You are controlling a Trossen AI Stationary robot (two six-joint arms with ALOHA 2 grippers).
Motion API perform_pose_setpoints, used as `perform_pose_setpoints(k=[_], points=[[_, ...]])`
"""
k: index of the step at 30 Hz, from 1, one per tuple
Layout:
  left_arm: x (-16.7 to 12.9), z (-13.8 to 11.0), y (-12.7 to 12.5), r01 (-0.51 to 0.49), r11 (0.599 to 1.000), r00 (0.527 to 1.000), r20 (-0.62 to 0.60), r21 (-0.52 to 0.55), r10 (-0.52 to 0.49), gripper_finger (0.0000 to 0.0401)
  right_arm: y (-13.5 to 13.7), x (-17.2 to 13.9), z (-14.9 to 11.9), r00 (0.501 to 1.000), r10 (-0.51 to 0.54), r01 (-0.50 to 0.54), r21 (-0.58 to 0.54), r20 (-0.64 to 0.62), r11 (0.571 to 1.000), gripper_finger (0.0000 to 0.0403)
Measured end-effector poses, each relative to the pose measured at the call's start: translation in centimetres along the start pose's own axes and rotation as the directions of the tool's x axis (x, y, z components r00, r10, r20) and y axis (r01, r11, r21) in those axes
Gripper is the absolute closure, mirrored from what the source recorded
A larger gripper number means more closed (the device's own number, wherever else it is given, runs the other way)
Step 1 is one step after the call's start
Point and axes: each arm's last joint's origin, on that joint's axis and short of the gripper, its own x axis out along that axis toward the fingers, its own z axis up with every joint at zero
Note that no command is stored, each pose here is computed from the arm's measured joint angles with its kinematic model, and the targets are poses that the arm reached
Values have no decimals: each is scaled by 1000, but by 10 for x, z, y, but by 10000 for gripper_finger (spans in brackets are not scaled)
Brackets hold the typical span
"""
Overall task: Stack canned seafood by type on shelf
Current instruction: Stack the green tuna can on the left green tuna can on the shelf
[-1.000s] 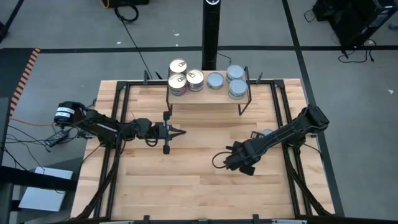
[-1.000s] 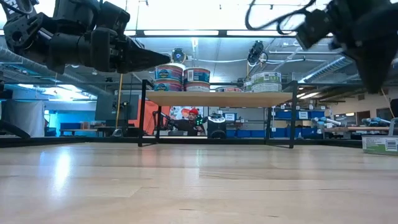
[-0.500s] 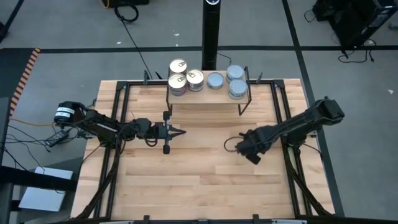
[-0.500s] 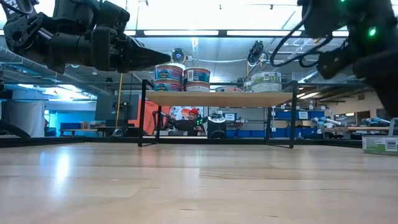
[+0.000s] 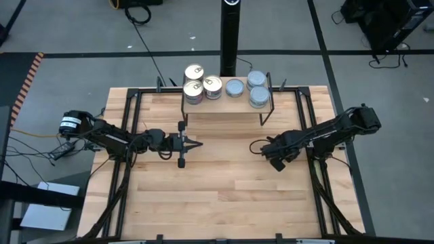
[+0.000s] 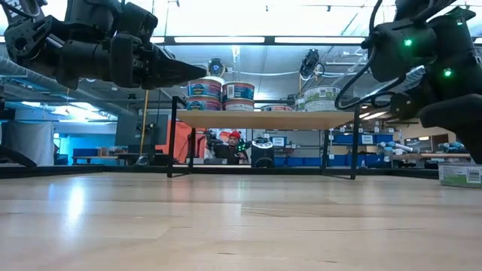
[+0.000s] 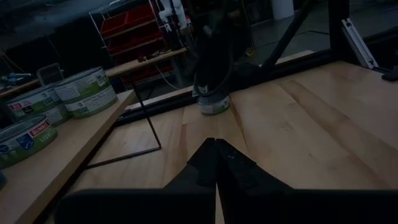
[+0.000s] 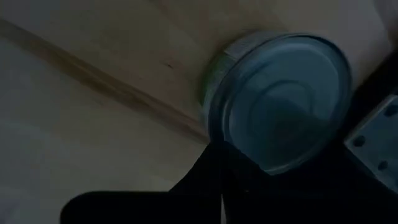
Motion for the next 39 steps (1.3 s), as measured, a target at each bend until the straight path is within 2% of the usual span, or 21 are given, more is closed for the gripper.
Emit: perform_pose_setpoints(k=[5, 9, 11, 16, 23, 27, 33, 39], points=[[0, 0, 0, 0, 1000, 1000, 0, -1, 0, 396, 6, 0, 4, 998, 49, -48, -20, 50, 999, 399], [0, 0, 0, 0, 1000, 1000, 1, -1, 0, 396, 18, -3, 10, 979, 169, -158, -99, 113, 983, 399], [0, 0, 0, -1, 1000, 1000, 4, -2, 1, 396, 20, -5, 12, 974, 188, -174, -117, 125, 978, 399], [0, 0, 0, -1, 1000, 1000, 3, -2, 1, 396, 21, -19, 13, 974, 168, -148, -133, 150, 980, 399], [0, 0, 0, 0, 1000, 1000, 2, -2, 0, 396, 7, -25, 9, 993, 16, -6, -84, 117, 996, 399], [0, 0, 0, 1, 1000, 1000, -3, -2, -1, 396, 5, -18, 8, 996, 13, -6, -81, 85, 997, 399], [0, -1, 0, 3, 1000, 1000, -9, -2, -3, 396, 10, -10, 10, 991, 81, -70, -104, 107, 992, 398], [0, -1, 0, 4, 1000, 1000, -11, -2, -4, 396, 10, -6, 11, 990, 96, -86, -104, 104, 991, 398]])
